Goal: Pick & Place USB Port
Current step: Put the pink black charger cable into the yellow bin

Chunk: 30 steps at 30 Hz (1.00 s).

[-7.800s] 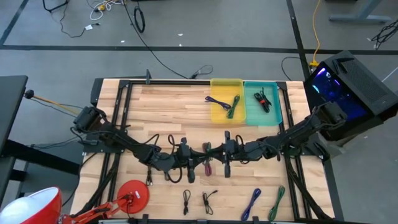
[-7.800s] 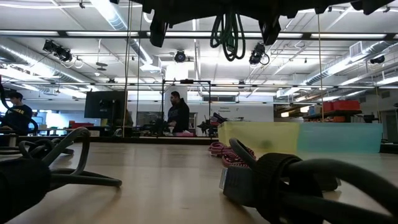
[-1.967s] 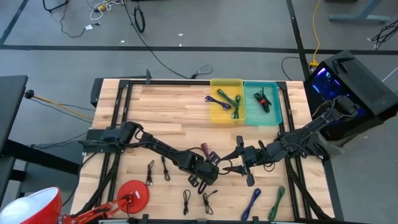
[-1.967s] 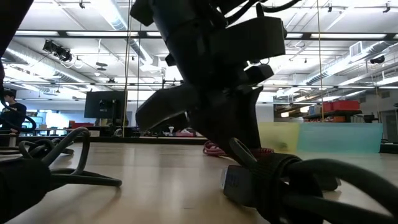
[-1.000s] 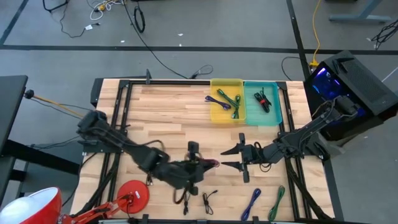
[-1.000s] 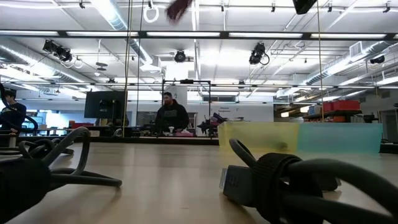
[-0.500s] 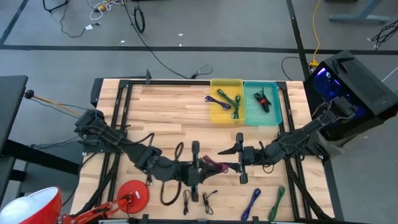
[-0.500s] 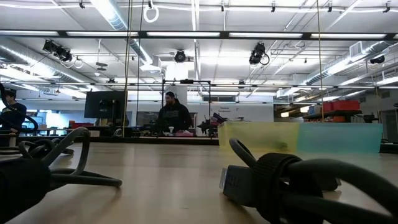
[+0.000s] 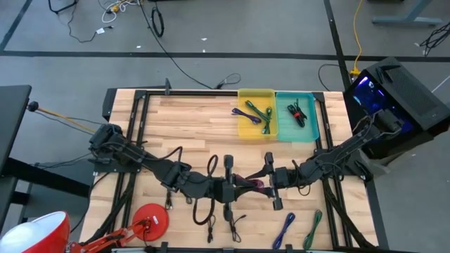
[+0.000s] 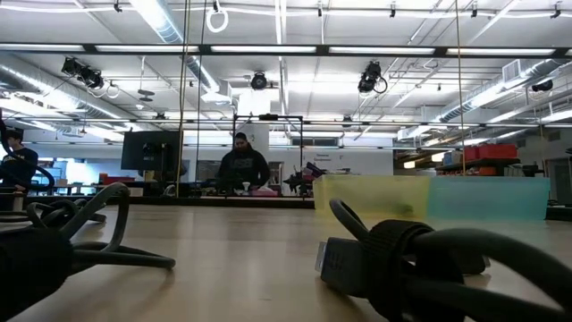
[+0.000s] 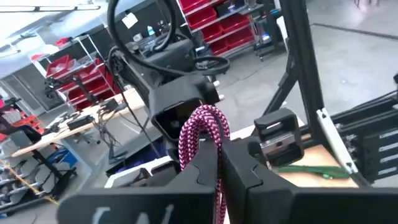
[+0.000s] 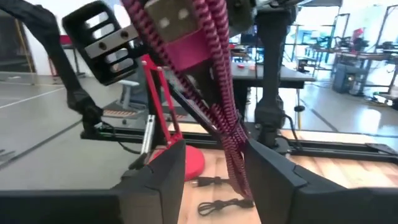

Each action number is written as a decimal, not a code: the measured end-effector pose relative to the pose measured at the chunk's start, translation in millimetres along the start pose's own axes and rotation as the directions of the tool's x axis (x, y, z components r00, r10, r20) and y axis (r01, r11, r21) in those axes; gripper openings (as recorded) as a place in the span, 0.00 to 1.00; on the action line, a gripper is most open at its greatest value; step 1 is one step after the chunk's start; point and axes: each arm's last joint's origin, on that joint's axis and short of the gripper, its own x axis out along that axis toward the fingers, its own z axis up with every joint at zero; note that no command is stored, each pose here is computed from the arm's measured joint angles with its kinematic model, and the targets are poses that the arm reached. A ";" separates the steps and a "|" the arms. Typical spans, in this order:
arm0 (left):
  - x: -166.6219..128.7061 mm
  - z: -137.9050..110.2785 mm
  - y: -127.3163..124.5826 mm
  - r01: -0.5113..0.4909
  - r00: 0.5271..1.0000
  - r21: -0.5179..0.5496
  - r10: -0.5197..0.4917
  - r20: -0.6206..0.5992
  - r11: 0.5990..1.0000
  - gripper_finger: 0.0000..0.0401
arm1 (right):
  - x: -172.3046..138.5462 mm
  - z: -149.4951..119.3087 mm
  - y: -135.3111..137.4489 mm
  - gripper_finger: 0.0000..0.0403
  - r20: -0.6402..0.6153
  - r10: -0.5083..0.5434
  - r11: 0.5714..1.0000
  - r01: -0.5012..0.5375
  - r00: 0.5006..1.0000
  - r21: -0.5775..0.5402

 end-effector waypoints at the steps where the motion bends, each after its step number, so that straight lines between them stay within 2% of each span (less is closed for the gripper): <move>1: 0.6 0.1 0.7 0.008 1.000 -0.012 -0.008 0.006 1.000 0.01 | -0.1 0.6 0.0 0.41 0.005 -0.001 1.000 0.001 1.000 0.001; 11: 8.1 -1.4 0.7 0.063 0.996 -0.057 -0.060 0.063 0.996 0.01 | 0.0 1.9 -1.9 0.38 0.018 -0.061 0.998 0.061 0.998 -0.011; 13: 9.7 -3.2 0.2 0.063 0.997 -0.053 -0.060 0.057 0.997 0.01 | -0.1 1.1 -2.7 0.31 0.009 -0.094 0.995 0.094 0.996 -0.015; 16: 10.3 -5.7 -0.2 0.060 0.998 -0.050 -0.058 0.037 0.997 0.01 | -0.2 -2.4 -3.2 0.09 -0.024 -0.110 0.994 0.109 0.994 -0.028; 17: 10.6 -5.9 0.4 0.058 0.998 -0.052 -0.056 0.037 0.997 0.02 | -0.3 -2.8 -3.3 0.05 -0.028 -0.112 0.993 0.111 0.993 -0.033; 22: 8.3 -8.3 -3.0 0.031 0.999 0.006 -0.031 -0.009 0.999 0.13 | -0.3 -3.8 -3.7 0.02 -0.038 -0.121 0.992 0.120 0.992 -0.025; 27: 1.1 -12.0 -10.4 -0.088 0.989 0.109 0.100 -0.109 0.990 0.20 | -0.6 -2.9 -4.2 0.01 -0.033 -0.129 0.992 0.129 0.991 -0.018; 30: -10.4 -12.1 -17.1 -0.173 0.961 0.216 0.213 -0.179 0.961 0.21 | -1.0 -2.6 -4.3 0.01 -0.034 -0.129 0.992 0.129 0.991 -0.007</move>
